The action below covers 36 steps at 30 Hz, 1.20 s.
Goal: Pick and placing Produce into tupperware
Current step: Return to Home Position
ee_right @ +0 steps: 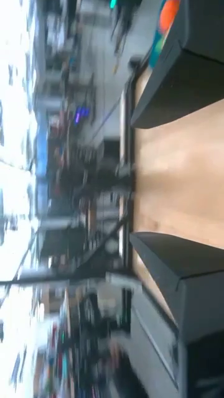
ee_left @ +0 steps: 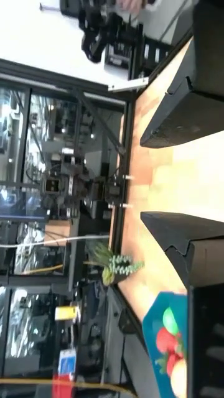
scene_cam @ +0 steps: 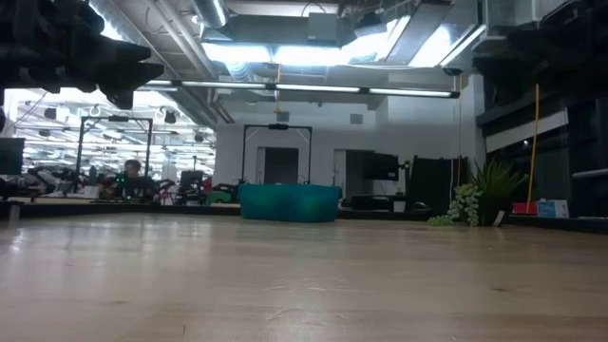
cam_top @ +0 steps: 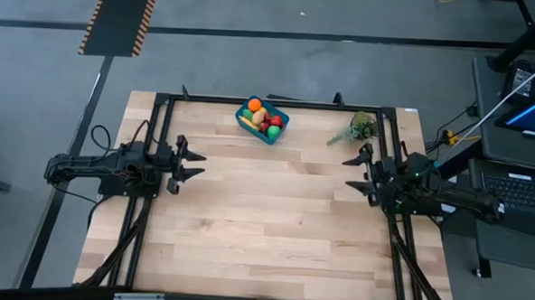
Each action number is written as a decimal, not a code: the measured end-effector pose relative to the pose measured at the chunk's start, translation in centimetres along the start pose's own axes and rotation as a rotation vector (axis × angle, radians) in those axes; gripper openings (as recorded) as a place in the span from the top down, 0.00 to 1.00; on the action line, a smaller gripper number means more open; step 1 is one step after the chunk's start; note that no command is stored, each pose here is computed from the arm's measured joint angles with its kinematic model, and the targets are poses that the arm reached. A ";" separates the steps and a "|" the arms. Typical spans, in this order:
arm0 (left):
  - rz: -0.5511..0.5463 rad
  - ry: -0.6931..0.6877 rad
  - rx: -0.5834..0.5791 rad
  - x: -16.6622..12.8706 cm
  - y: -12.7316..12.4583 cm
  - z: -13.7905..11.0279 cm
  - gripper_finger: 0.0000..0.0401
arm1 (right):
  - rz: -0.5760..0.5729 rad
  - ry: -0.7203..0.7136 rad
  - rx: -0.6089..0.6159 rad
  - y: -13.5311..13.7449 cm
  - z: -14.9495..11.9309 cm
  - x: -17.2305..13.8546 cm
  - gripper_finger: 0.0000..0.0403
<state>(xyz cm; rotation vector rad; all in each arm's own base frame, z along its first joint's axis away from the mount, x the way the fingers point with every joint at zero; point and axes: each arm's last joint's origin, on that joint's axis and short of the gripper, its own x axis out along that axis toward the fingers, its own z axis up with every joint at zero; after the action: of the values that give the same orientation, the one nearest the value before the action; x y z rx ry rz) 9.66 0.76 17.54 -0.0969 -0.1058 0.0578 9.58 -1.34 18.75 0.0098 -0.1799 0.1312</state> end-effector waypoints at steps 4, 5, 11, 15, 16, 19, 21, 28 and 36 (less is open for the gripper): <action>-0.015 0.003 -0.027 0.0 0.0 0.0 0.58 | -0.145 0.022 0.012 -0.5 -0.6 0.0 0.28; -0.015 0.003 -0.027 0.0 0.0 0.0 0.58 | -0.157 0.027 0.008 -0.5 -0.7 0.0 0.28; -0.015 0.008 -0.027 0.0 0.0 -0.1 0.58 | -0.239 0.052 -0.039 -0.7 -0.9 -0.1 0.28; -0.014 0.009 -0.027 0.0 0.0 -0.1 0.58 | -0.364 0.081 -0.032 -1.1 -1.2 -0.2 0.28; -0.014 0.009 -0.027 0.0 0.0 -0.1 0.58 | -0.376 0.080 -0.029 -1.1 -1.2 -0.2 0.28; -0.014 0.009 -0.027 0.0 0.0 -0.1 0.58 | -0.378 0.071 -0.016 -1.1 -1.1 -0.2 0.28; -0.014 0.009 -0.026 0.0 0.0 -0.1 0.58 | -0.378 0.070 -0.012 -1.1 -1.2 -0.2 0.28; -0.014 0.009 -0.026 0.0 0.0 -0.1 0.58 | -0.378 0.096 -0.027 -1.1 -1.4 -0.3 0.28; -0.014 0.009 -0.026 0.0 0.0 -0.1 0.58 | -0.378 0.095 -0.027 -1.1 -1.4 -0.3 0.28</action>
<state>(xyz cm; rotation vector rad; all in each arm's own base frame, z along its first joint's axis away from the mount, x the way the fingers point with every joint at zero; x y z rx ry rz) 9.67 0.71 17.47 -0.1225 -0.0984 0.0423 9.73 -2.47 17.38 0.0109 -0.0825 -0.2474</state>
